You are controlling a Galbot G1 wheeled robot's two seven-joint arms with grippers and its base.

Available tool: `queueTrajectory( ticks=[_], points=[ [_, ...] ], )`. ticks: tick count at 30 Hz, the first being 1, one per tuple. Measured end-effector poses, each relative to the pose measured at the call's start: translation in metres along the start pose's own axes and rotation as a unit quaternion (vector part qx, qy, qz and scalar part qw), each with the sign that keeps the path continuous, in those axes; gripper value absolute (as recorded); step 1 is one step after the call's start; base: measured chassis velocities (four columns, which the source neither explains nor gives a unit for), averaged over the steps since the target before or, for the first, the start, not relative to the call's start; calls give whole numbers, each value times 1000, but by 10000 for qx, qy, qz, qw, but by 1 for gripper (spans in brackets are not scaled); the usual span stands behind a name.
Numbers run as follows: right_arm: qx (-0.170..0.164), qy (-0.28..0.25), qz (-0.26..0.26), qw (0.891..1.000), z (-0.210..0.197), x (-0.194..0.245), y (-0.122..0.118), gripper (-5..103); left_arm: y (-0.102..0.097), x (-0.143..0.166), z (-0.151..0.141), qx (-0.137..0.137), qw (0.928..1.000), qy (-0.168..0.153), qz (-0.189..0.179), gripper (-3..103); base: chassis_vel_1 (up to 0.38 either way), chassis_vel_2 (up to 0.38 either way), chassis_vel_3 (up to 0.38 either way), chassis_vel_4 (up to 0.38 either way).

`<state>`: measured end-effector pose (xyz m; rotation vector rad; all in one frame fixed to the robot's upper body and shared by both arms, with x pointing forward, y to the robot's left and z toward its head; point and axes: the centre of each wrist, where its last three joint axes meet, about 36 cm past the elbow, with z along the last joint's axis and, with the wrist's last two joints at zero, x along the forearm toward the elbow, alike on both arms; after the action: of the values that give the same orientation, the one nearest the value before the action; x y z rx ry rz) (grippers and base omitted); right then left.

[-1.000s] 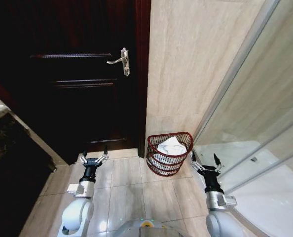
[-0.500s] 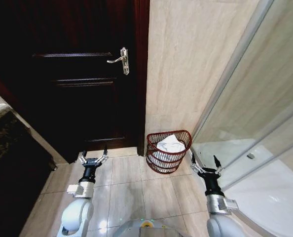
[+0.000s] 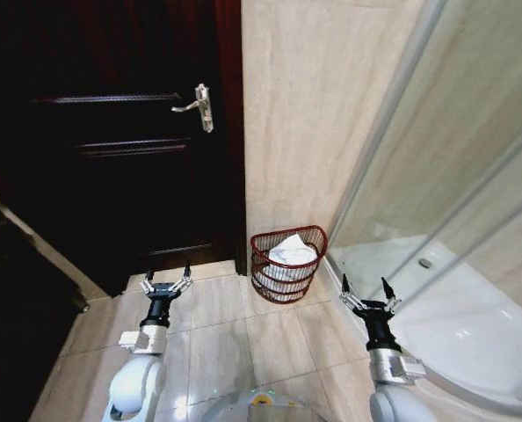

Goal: Discard the used towel into the hamper.

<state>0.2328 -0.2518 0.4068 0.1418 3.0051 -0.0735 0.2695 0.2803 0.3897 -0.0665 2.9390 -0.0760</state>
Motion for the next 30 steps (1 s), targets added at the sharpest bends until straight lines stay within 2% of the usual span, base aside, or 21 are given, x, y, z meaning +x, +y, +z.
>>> queueTrajectory(
  ticks=[30],
  points=[
    [75,-108,-6,9999,-9,6,-2,100,1,-1,2,-49,10000,-52,-19,100,-34,-80,-79,-36]
  ],
)
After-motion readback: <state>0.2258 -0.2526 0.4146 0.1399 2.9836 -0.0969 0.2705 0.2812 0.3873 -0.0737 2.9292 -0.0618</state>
